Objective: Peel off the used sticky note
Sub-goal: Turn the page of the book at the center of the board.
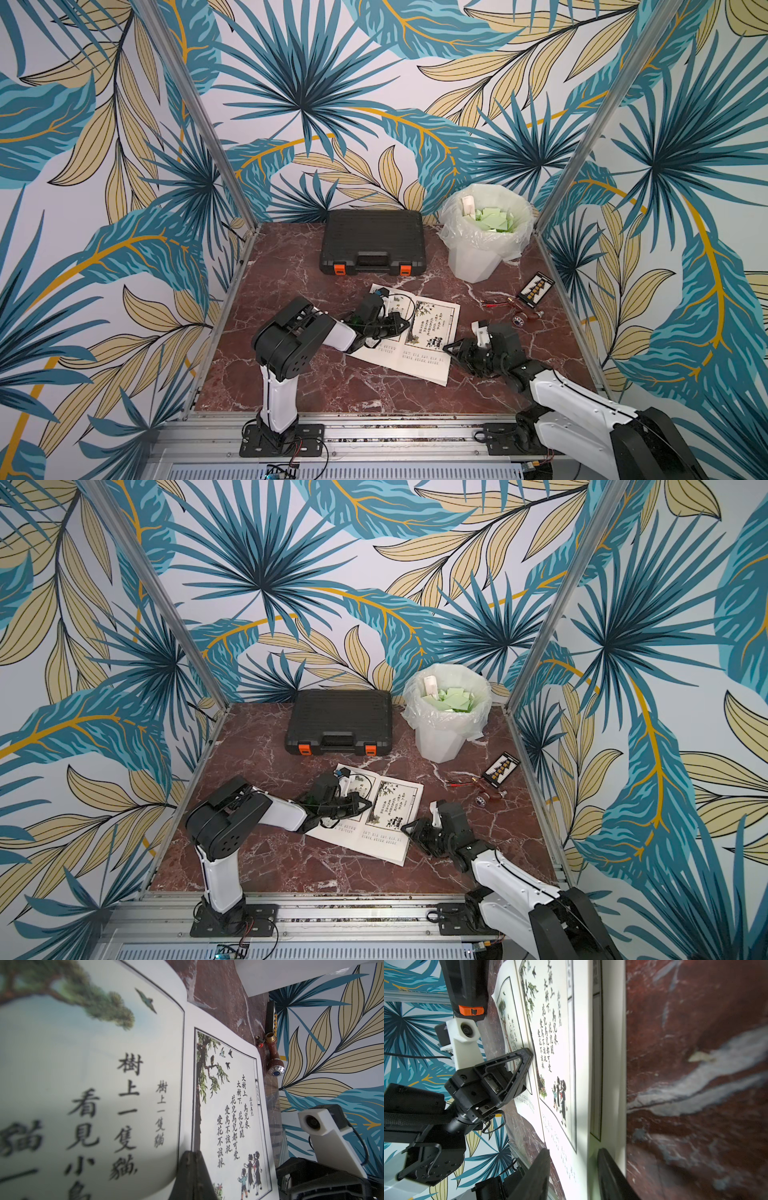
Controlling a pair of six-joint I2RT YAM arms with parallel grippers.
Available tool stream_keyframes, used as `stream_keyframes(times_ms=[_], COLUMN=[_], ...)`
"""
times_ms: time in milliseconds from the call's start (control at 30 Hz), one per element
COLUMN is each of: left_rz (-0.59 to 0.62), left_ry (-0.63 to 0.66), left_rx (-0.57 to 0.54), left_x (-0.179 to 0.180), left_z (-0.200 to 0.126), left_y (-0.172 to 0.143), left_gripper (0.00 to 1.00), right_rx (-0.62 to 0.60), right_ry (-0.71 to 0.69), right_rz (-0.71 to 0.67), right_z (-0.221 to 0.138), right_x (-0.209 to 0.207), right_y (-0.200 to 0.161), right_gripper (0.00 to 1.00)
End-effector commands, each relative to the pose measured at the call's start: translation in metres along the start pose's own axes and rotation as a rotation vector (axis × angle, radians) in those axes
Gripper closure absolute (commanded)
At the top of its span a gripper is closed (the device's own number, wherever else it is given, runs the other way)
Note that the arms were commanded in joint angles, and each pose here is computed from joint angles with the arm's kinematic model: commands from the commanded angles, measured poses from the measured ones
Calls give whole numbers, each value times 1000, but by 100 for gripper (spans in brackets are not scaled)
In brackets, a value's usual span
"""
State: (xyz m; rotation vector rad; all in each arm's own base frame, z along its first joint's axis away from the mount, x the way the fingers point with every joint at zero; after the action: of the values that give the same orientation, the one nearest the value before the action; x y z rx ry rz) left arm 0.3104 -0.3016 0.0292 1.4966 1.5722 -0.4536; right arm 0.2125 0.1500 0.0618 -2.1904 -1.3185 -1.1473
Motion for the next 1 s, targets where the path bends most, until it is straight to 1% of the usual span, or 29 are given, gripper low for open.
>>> stream_keyframes(times_ms=[0, 367, 500, 700, 800, 967], left_rz=[-140, -137, -139, -139, -139, -136], left_ry=[347, 341, 342, 337, 330, 290], left_rx=[112, 112, 112, 111, 108, 112], left_x=[98, 97, 98, 98, 97, 91], left_z=[-11, -11, -11, -12, -12, -11], left_y=[-49, -49, -49, -49, -49, -49], left_gripper=[98, 98, 98, 98, 97, 93], right_rx=[-2, -6, -11, -8, -15, -17], right_ry=[-59, -134, -119, -32, 9, 52], right_rz=[-38, -90, -90, -69, -63, -65], right_z=[1, 8, 11, 14, 14, 12], right_x=[-5, -3, 3, 23, 35, 50], right_y=[2, 15, 19, 24, 27, 30], right_gripper=[59, 60, 60, 71, 75, 84])
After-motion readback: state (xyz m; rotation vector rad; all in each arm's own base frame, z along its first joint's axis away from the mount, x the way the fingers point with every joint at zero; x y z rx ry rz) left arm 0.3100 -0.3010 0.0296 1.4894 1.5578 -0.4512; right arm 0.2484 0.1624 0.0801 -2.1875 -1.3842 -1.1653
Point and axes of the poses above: each gripper's point midway between its finger pads, its own z axis out along the fingers, its own x axis along the line the jaws close on, y = z × x, the point moved 2 cm from there along -z, back along the fingers, and after that the axes turned 2 degrees about -z, right-handed, at the moved point
